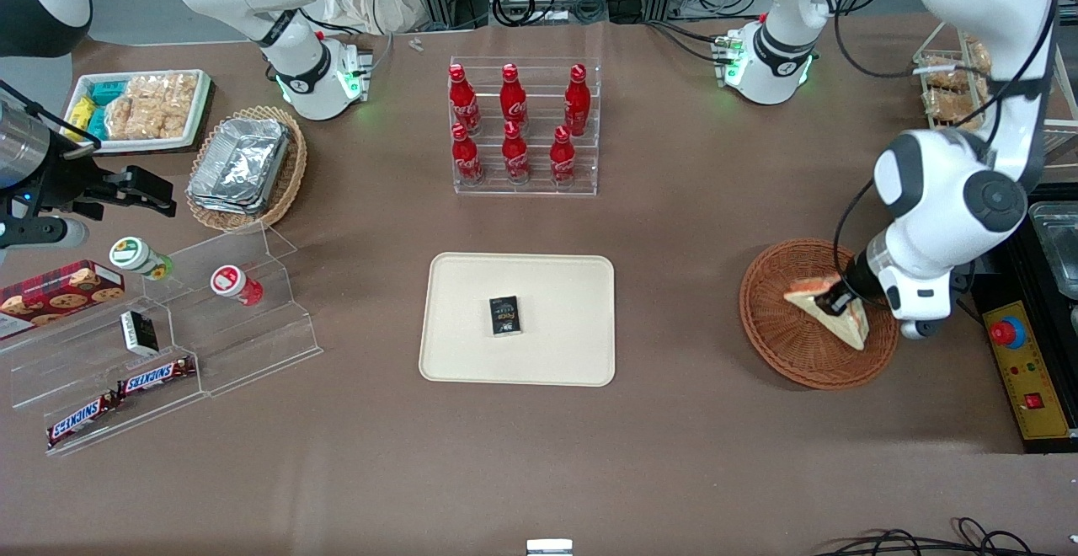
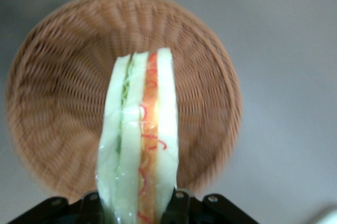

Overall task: Place sandwich from basket to tray
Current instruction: 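Carry the held sandwich with the left gripper over to the cream tray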

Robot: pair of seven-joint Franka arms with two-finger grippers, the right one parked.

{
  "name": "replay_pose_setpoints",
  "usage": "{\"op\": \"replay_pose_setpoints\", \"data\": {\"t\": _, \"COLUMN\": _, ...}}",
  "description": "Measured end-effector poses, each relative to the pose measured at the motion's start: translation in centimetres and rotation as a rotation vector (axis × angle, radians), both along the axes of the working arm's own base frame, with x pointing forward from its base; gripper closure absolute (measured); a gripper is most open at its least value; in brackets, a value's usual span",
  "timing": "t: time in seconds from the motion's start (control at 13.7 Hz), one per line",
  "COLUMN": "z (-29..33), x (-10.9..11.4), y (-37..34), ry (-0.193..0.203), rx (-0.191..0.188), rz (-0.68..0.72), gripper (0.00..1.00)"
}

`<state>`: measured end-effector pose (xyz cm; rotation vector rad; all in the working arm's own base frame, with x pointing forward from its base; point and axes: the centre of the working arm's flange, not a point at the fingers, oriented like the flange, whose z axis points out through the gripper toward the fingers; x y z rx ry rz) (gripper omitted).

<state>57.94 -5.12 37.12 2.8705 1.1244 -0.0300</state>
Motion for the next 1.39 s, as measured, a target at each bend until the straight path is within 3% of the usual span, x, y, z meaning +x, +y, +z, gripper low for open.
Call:
{"op": "replay_pose_setpoints", "data": {"t": 0.15, "z": 5.1, "x": -1.1, "y": -5.6, "ry": 0.036, "rx": -0.005, "rz": -0.107, "gripper": 0.75}}
{"op": "replay_pose_setpoints", "data": {"t": 0.29, "z": 7.5, "x": -2.3, "y": -11.9, "ry": 0.043, "rx": -0.014, "rz": -0.233, "gripper": 0.8}}
{"op": "replay_pose_setpoints", "data": {"t": 0.59, "z": 6.8, "x": -5.9, "y": -22.6, "ry": 0.024, "rx": -0.04, "rz": -0.579, "gripper": 0.8}}
{"op": "replay_pose_setpoints", "data": {"t": 0.8, "z": 3.3, "x": -7.4, "y": -28.6, "ry": -0.019, "rx": -0.022, "rz": -0.734, "gripper": 0.8}}
{"op": "replay_pose_setpoints", "data": {"t": 0.95, "z": 0.8, "x": -7.6, "y": -30.9, "ry": -0.041, "rx": -0.042, "rz": -0.766, "gripper": 0.8}}
{"op": "replay_pose_setpoints", "data": {"t": 1.1, "z": -1.3, "x": -7.1, "y": -32.4, "ry": -0.086, "rx": -0.074, "rz": -0.782, "gripper": 0.8}}
{"op": "replay_pose_setpoints", "data": {"t": 1.24, "z": -4.1, "x": -6.5, "y": -33.8, "ry": -0.101, "rx": -0.062, "rz": -0.83, "gripper": 0.8}}
{"op": "replay_pose_setpoints", "data": {"t": 1.39, "z": -7.6, "x": -5.2, "y": -34.6, "ry": -0.087, "rx": -0.05, "rz": -0.861, "gripper": 0.8}}
